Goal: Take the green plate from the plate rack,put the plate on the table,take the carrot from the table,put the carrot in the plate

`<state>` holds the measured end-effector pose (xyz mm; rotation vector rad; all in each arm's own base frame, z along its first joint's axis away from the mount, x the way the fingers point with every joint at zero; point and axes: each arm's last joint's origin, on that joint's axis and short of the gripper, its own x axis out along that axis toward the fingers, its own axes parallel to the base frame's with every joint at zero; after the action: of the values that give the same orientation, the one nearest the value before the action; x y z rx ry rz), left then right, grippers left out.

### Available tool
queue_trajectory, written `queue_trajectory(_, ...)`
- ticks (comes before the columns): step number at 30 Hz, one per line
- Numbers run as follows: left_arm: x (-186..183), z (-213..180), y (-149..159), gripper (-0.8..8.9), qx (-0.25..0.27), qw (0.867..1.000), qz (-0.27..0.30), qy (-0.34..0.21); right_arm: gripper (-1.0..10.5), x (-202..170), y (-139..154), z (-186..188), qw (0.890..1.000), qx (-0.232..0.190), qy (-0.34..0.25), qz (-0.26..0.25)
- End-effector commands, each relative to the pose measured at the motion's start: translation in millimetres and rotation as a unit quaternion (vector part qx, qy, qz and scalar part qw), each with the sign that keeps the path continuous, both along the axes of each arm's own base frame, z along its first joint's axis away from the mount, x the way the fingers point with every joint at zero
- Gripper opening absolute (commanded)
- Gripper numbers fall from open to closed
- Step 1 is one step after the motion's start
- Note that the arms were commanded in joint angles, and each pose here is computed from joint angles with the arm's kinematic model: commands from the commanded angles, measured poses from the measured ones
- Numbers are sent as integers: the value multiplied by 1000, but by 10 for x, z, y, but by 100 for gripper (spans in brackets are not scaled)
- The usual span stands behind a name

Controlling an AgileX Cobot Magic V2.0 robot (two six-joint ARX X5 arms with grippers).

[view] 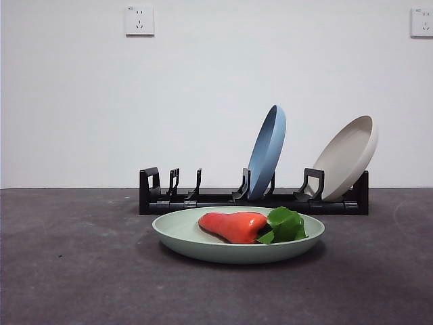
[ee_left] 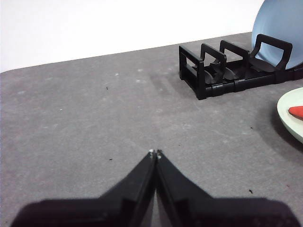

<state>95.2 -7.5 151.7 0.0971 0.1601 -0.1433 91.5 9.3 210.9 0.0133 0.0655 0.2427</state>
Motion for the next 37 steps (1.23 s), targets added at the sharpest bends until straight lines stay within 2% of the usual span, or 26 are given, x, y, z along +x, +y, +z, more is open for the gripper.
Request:
queue_trajectory(1,6,-42,2,-1,-4,1000,2,4,2,23,-3,-230,1000,10,7,-5)
queue_trajectory(11,6,-42,3,-2,-4,1000,3,4,2,42,-10,-604,999,17,47,-19)
queue_trajectory(37,6,-42,2,-2,-4,1000,2,4,2,40,-9,-615,998,25,55,-19)
